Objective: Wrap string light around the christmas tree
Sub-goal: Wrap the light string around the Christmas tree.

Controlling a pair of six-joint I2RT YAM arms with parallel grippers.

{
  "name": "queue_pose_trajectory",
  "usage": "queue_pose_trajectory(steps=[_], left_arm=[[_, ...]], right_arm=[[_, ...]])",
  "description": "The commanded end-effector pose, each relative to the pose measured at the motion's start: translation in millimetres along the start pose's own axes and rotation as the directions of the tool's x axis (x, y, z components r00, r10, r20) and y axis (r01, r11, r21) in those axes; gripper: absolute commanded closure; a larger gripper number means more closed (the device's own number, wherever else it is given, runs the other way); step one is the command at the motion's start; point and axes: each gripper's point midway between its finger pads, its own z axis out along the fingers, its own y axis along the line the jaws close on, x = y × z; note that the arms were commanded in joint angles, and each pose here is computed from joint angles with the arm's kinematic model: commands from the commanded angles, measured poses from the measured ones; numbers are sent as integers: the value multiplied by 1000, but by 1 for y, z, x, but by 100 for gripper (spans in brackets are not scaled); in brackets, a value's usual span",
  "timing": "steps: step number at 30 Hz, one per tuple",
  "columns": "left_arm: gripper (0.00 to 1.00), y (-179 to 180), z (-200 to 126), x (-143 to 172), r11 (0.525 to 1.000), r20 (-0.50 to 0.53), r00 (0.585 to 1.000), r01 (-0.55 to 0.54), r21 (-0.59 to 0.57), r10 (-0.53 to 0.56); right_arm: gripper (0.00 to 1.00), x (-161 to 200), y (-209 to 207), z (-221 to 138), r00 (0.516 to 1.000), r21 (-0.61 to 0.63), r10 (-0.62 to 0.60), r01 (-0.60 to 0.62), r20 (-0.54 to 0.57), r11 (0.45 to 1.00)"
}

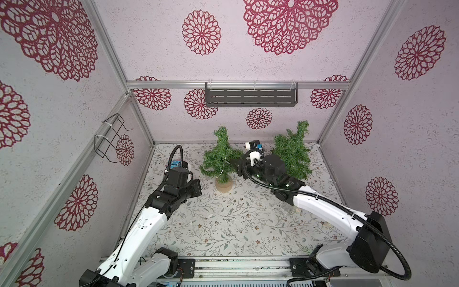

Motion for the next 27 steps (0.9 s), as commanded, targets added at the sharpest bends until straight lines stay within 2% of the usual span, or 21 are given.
queue_pose_trajectory(steps=[1, 4, 7, 13, 17, 22, 24, 27], left_arm=[[100, 17, -4, -18, 984, 10, 990, -136, -114, 138], [100, 22, -10, -37, 976, 42, 984, -168, -141, 176], [100, 18, -12, -50, 977, 71, 979, -181, -112, 189], [100, 16, -7, -60, 968, 79, 967, -233, -94, 241], [100, 18, -8, -76, 952, 102, 950, -283, -114, 295], [100, 18, -5, -90, 949, 113, 944, -300, -94, 310], [100, 18, -3, -90, 950, 106, 945, -301, -88, 309], [100, 17, -1, -88, 951, 100, 947, -299, -78, 306]], right_arm=[[24, -18, 1, 13, 996, -8, -93, 93, 8, 996], [11, -24, 10, 31, 993, -52, -119, 120, 14, 991], [7, -29, 10, 51, 991, -50, -128, 129, 32, 990], [11, -37, 18, 80, 989, -91, -97, 107, 108, 990], [21, -31, 26, 91, 983, -120, -127, 143, 134, 982], [31, -24, 37, 92, 979, -189, -135, 163, 152, 968], [31, -22, 42, 90, 979, -215, -137, 168, 154, 962], [24, -23, 49, 87, 978, -236, -142, 176, 155, 956]])
